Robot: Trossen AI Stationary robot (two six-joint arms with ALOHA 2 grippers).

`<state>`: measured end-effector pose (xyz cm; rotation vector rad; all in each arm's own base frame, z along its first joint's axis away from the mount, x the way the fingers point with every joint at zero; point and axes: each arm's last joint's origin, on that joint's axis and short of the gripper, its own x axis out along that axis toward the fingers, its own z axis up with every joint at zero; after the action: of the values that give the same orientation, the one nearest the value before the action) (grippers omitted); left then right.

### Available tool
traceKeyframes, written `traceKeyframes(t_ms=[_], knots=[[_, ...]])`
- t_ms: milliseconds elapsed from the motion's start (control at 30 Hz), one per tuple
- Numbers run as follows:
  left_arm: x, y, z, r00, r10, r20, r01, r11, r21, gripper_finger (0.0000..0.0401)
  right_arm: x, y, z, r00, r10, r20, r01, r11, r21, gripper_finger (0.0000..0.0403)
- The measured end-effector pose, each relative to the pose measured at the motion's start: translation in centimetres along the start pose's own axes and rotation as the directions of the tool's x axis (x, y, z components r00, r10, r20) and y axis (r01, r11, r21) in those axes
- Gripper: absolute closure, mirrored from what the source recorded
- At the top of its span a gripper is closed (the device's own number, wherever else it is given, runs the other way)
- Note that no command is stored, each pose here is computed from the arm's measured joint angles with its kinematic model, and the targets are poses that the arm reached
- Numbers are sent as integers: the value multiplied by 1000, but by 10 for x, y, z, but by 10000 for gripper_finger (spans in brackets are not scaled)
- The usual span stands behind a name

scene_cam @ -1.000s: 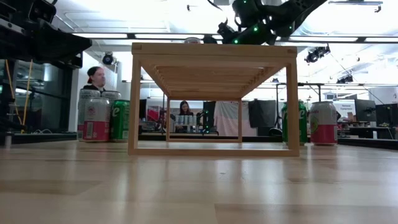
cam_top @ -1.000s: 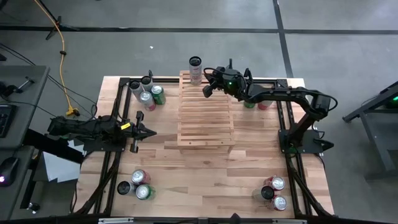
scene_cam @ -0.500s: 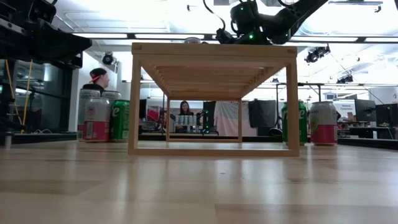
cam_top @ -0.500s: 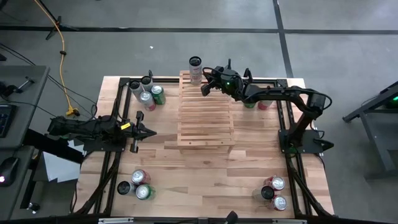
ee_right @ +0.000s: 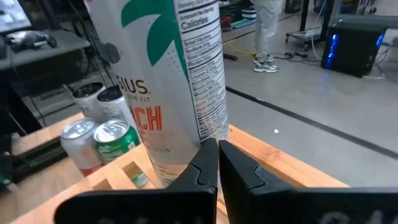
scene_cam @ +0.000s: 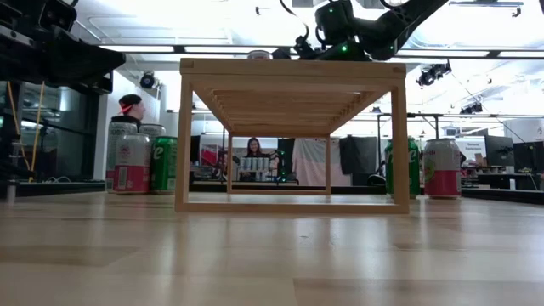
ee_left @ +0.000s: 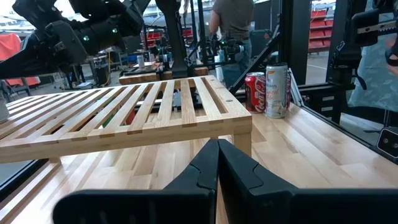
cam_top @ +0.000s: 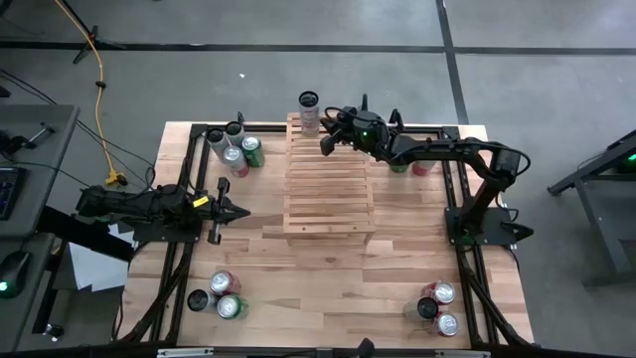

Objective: Place canned beverage on shelf
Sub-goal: Put the top right white pink soda can on the shelf

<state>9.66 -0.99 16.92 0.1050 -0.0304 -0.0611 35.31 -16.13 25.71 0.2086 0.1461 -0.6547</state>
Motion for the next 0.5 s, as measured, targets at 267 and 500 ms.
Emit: traceKeyframes(t_ms=[267,500], knots=[[0,0,0,1000,0,0,0,1000,0,401,8,1,-8,999,39,11,-39,998,42,403],[0,0,0,1000,0,-1,0,1000,0,401,30,8,-14,997,73,-20,-72,997,38,403]])
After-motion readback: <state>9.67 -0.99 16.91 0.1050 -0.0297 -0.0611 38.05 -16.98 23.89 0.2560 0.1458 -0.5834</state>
